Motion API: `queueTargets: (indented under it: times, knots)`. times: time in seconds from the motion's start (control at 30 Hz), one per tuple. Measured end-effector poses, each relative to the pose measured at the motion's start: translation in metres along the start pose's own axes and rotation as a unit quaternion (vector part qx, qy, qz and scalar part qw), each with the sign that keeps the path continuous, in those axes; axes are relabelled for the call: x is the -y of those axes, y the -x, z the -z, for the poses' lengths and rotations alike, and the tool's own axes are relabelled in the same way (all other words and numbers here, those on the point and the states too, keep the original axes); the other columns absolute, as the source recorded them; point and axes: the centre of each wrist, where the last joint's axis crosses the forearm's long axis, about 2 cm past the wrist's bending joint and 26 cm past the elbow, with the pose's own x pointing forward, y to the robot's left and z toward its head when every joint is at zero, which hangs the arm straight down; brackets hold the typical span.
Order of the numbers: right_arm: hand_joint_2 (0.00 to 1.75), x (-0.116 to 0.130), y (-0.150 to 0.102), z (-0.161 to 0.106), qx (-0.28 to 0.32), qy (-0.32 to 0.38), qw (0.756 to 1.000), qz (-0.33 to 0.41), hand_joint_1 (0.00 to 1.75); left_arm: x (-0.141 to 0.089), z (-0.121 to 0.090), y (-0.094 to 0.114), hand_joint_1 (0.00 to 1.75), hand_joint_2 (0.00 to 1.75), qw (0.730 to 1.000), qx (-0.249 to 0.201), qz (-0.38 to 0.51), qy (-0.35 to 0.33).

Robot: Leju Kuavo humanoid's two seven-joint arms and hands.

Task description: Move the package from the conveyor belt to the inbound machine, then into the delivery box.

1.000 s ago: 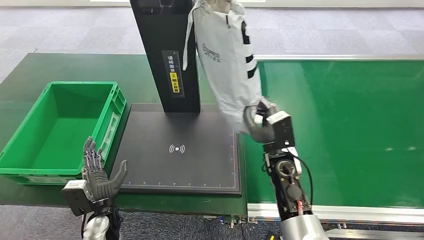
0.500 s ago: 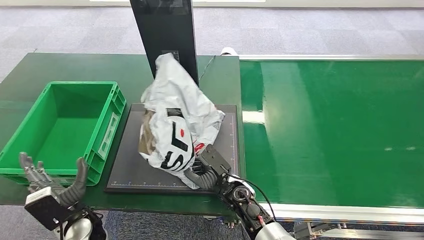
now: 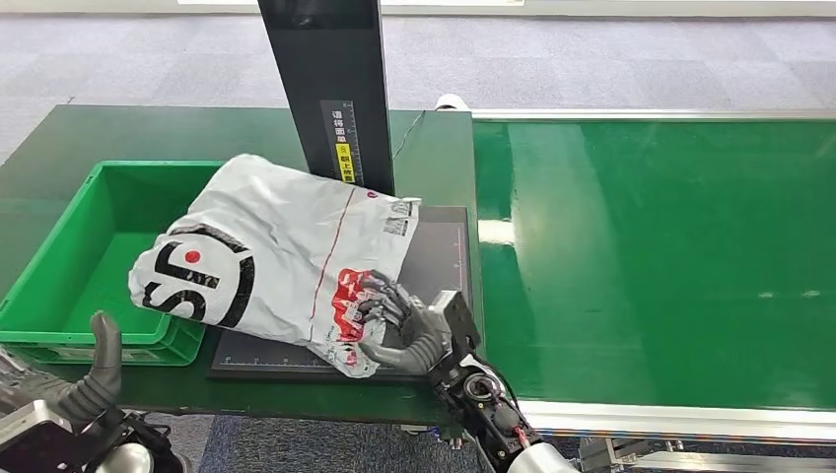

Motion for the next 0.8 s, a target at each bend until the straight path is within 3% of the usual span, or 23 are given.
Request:
queueTargets:
  times: [0.23,0.43,0.5,0.63,0.8]
  knots:
    - [1.75,-0.005,0.001,-0.014,0.081,0.071,0.991,0.078,0.00,-0.002,0.015,-0.031,0.00,1.75,0.997,0.076,0.015,-0.011]
    - [1.75,-0.002,0.003,-0.032,0.109,0.111,0.982,0.105,0.00,0.010,0.016,-0.042,0.00,1.75,0.994,0.107,0.015,0.013]
    - [1.75,0.000,0.002,-0.035,0.117,0.120,0.979,0.115,0.00,0.024,0.011,-0.035,0.00,1.75,0.993,0.107,0.016,0.045]
    - [1.75,0.004,-0.003,-0.035,0.133,0.134,0.972,0.141,0.00,0.071,-0.003,-0.002,0.00,1.75,0.982,0.091,0.037,0.161]
    - [1.75,0.009,-0.005,-0.037,0.147,0.148,0.963,0.173,0.00,0.121,-0.011,0.038,0.00,1.75,0.934,0.068,0.128,0.325]
